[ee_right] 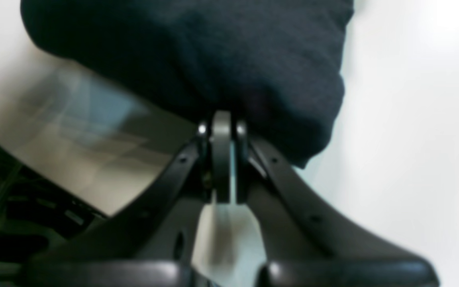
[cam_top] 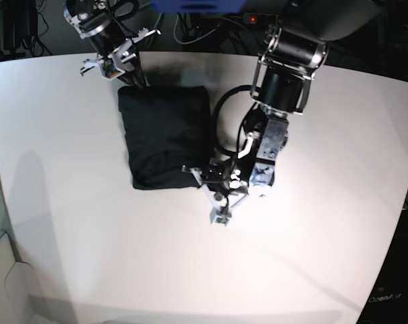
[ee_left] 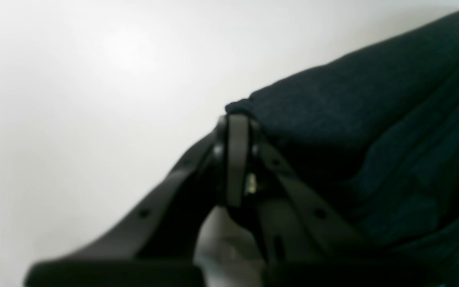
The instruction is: Fold the T-shirt properly
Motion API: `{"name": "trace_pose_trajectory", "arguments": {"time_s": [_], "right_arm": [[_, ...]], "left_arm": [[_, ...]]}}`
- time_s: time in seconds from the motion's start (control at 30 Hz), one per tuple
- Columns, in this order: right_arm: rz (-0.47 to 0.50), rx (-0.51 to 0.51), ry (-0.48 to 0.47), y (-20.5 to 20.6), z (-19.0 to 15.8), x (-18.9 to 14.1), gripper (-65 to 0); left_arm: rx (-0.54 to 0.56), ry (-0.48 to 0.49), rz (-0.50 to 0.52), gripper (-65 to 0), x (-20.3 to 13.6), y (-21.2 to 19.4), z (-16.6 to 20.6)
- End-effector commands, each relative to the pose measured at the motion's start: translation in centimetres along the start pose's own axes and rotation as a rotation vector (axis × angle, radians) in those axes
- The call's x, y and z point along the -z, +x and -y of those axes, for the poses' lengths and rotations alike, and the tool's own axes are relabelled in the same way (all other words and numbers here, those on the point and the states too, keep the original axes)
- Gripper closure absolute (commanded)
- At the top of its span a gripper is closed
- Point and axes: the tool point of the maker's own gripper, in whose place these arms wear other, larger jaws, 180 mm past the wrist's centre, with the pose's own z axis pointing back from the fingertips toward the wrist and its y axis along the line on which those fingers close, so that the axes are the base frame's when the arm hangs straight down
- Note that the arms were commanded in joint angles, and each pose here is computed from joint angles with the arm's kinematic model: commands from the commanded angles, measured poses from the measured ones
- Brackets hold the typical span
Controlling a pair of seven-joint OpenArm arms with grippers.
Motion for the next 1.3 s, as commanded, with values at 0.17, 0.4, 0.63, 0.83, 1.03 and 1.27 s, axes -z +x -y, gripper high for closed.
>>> {"name": "trace_pose_trajectory", "arguments": {"time_s": [0.17,0.4,0.63,0.83,1.03,1.27], "right_arm": [[0.023,0.013,0.003,0.2,-0.3,-0.8,0.0],[0.007,0.020,0.005,-0.3,-0.6,-1.2,0.0],[-0.007,0.028,0.007,-0.8,-1.0,-1.7,0.0],[-0.021,0.032,0.006,-1.2,-1.1,-2.1,0.0],[-0.040,0.038,0.009,-1.9,-1.3,-2.8,0.0],[-0.068,0.047,-0.123,-2.7,1.9,-5.0,0.0]], "left_arm": [[0.014,-0.012,0.062,0.0,-0.9,2.9,0.7],[0.015,-0.043,0.079,0.0,-1.0,3.9,2.4],[0.015,-0.047,0.085,0.0,-1.1,4.2,2.6],[0.043,0.002,0.160,0.0,-3.8,6.5,0.3],[0.108,0.093,0.210,0.0,-10.0,8.4,-2.7],[0.191,0.212,0.185,0.0,-15.9,3.0,-5.8]]}}
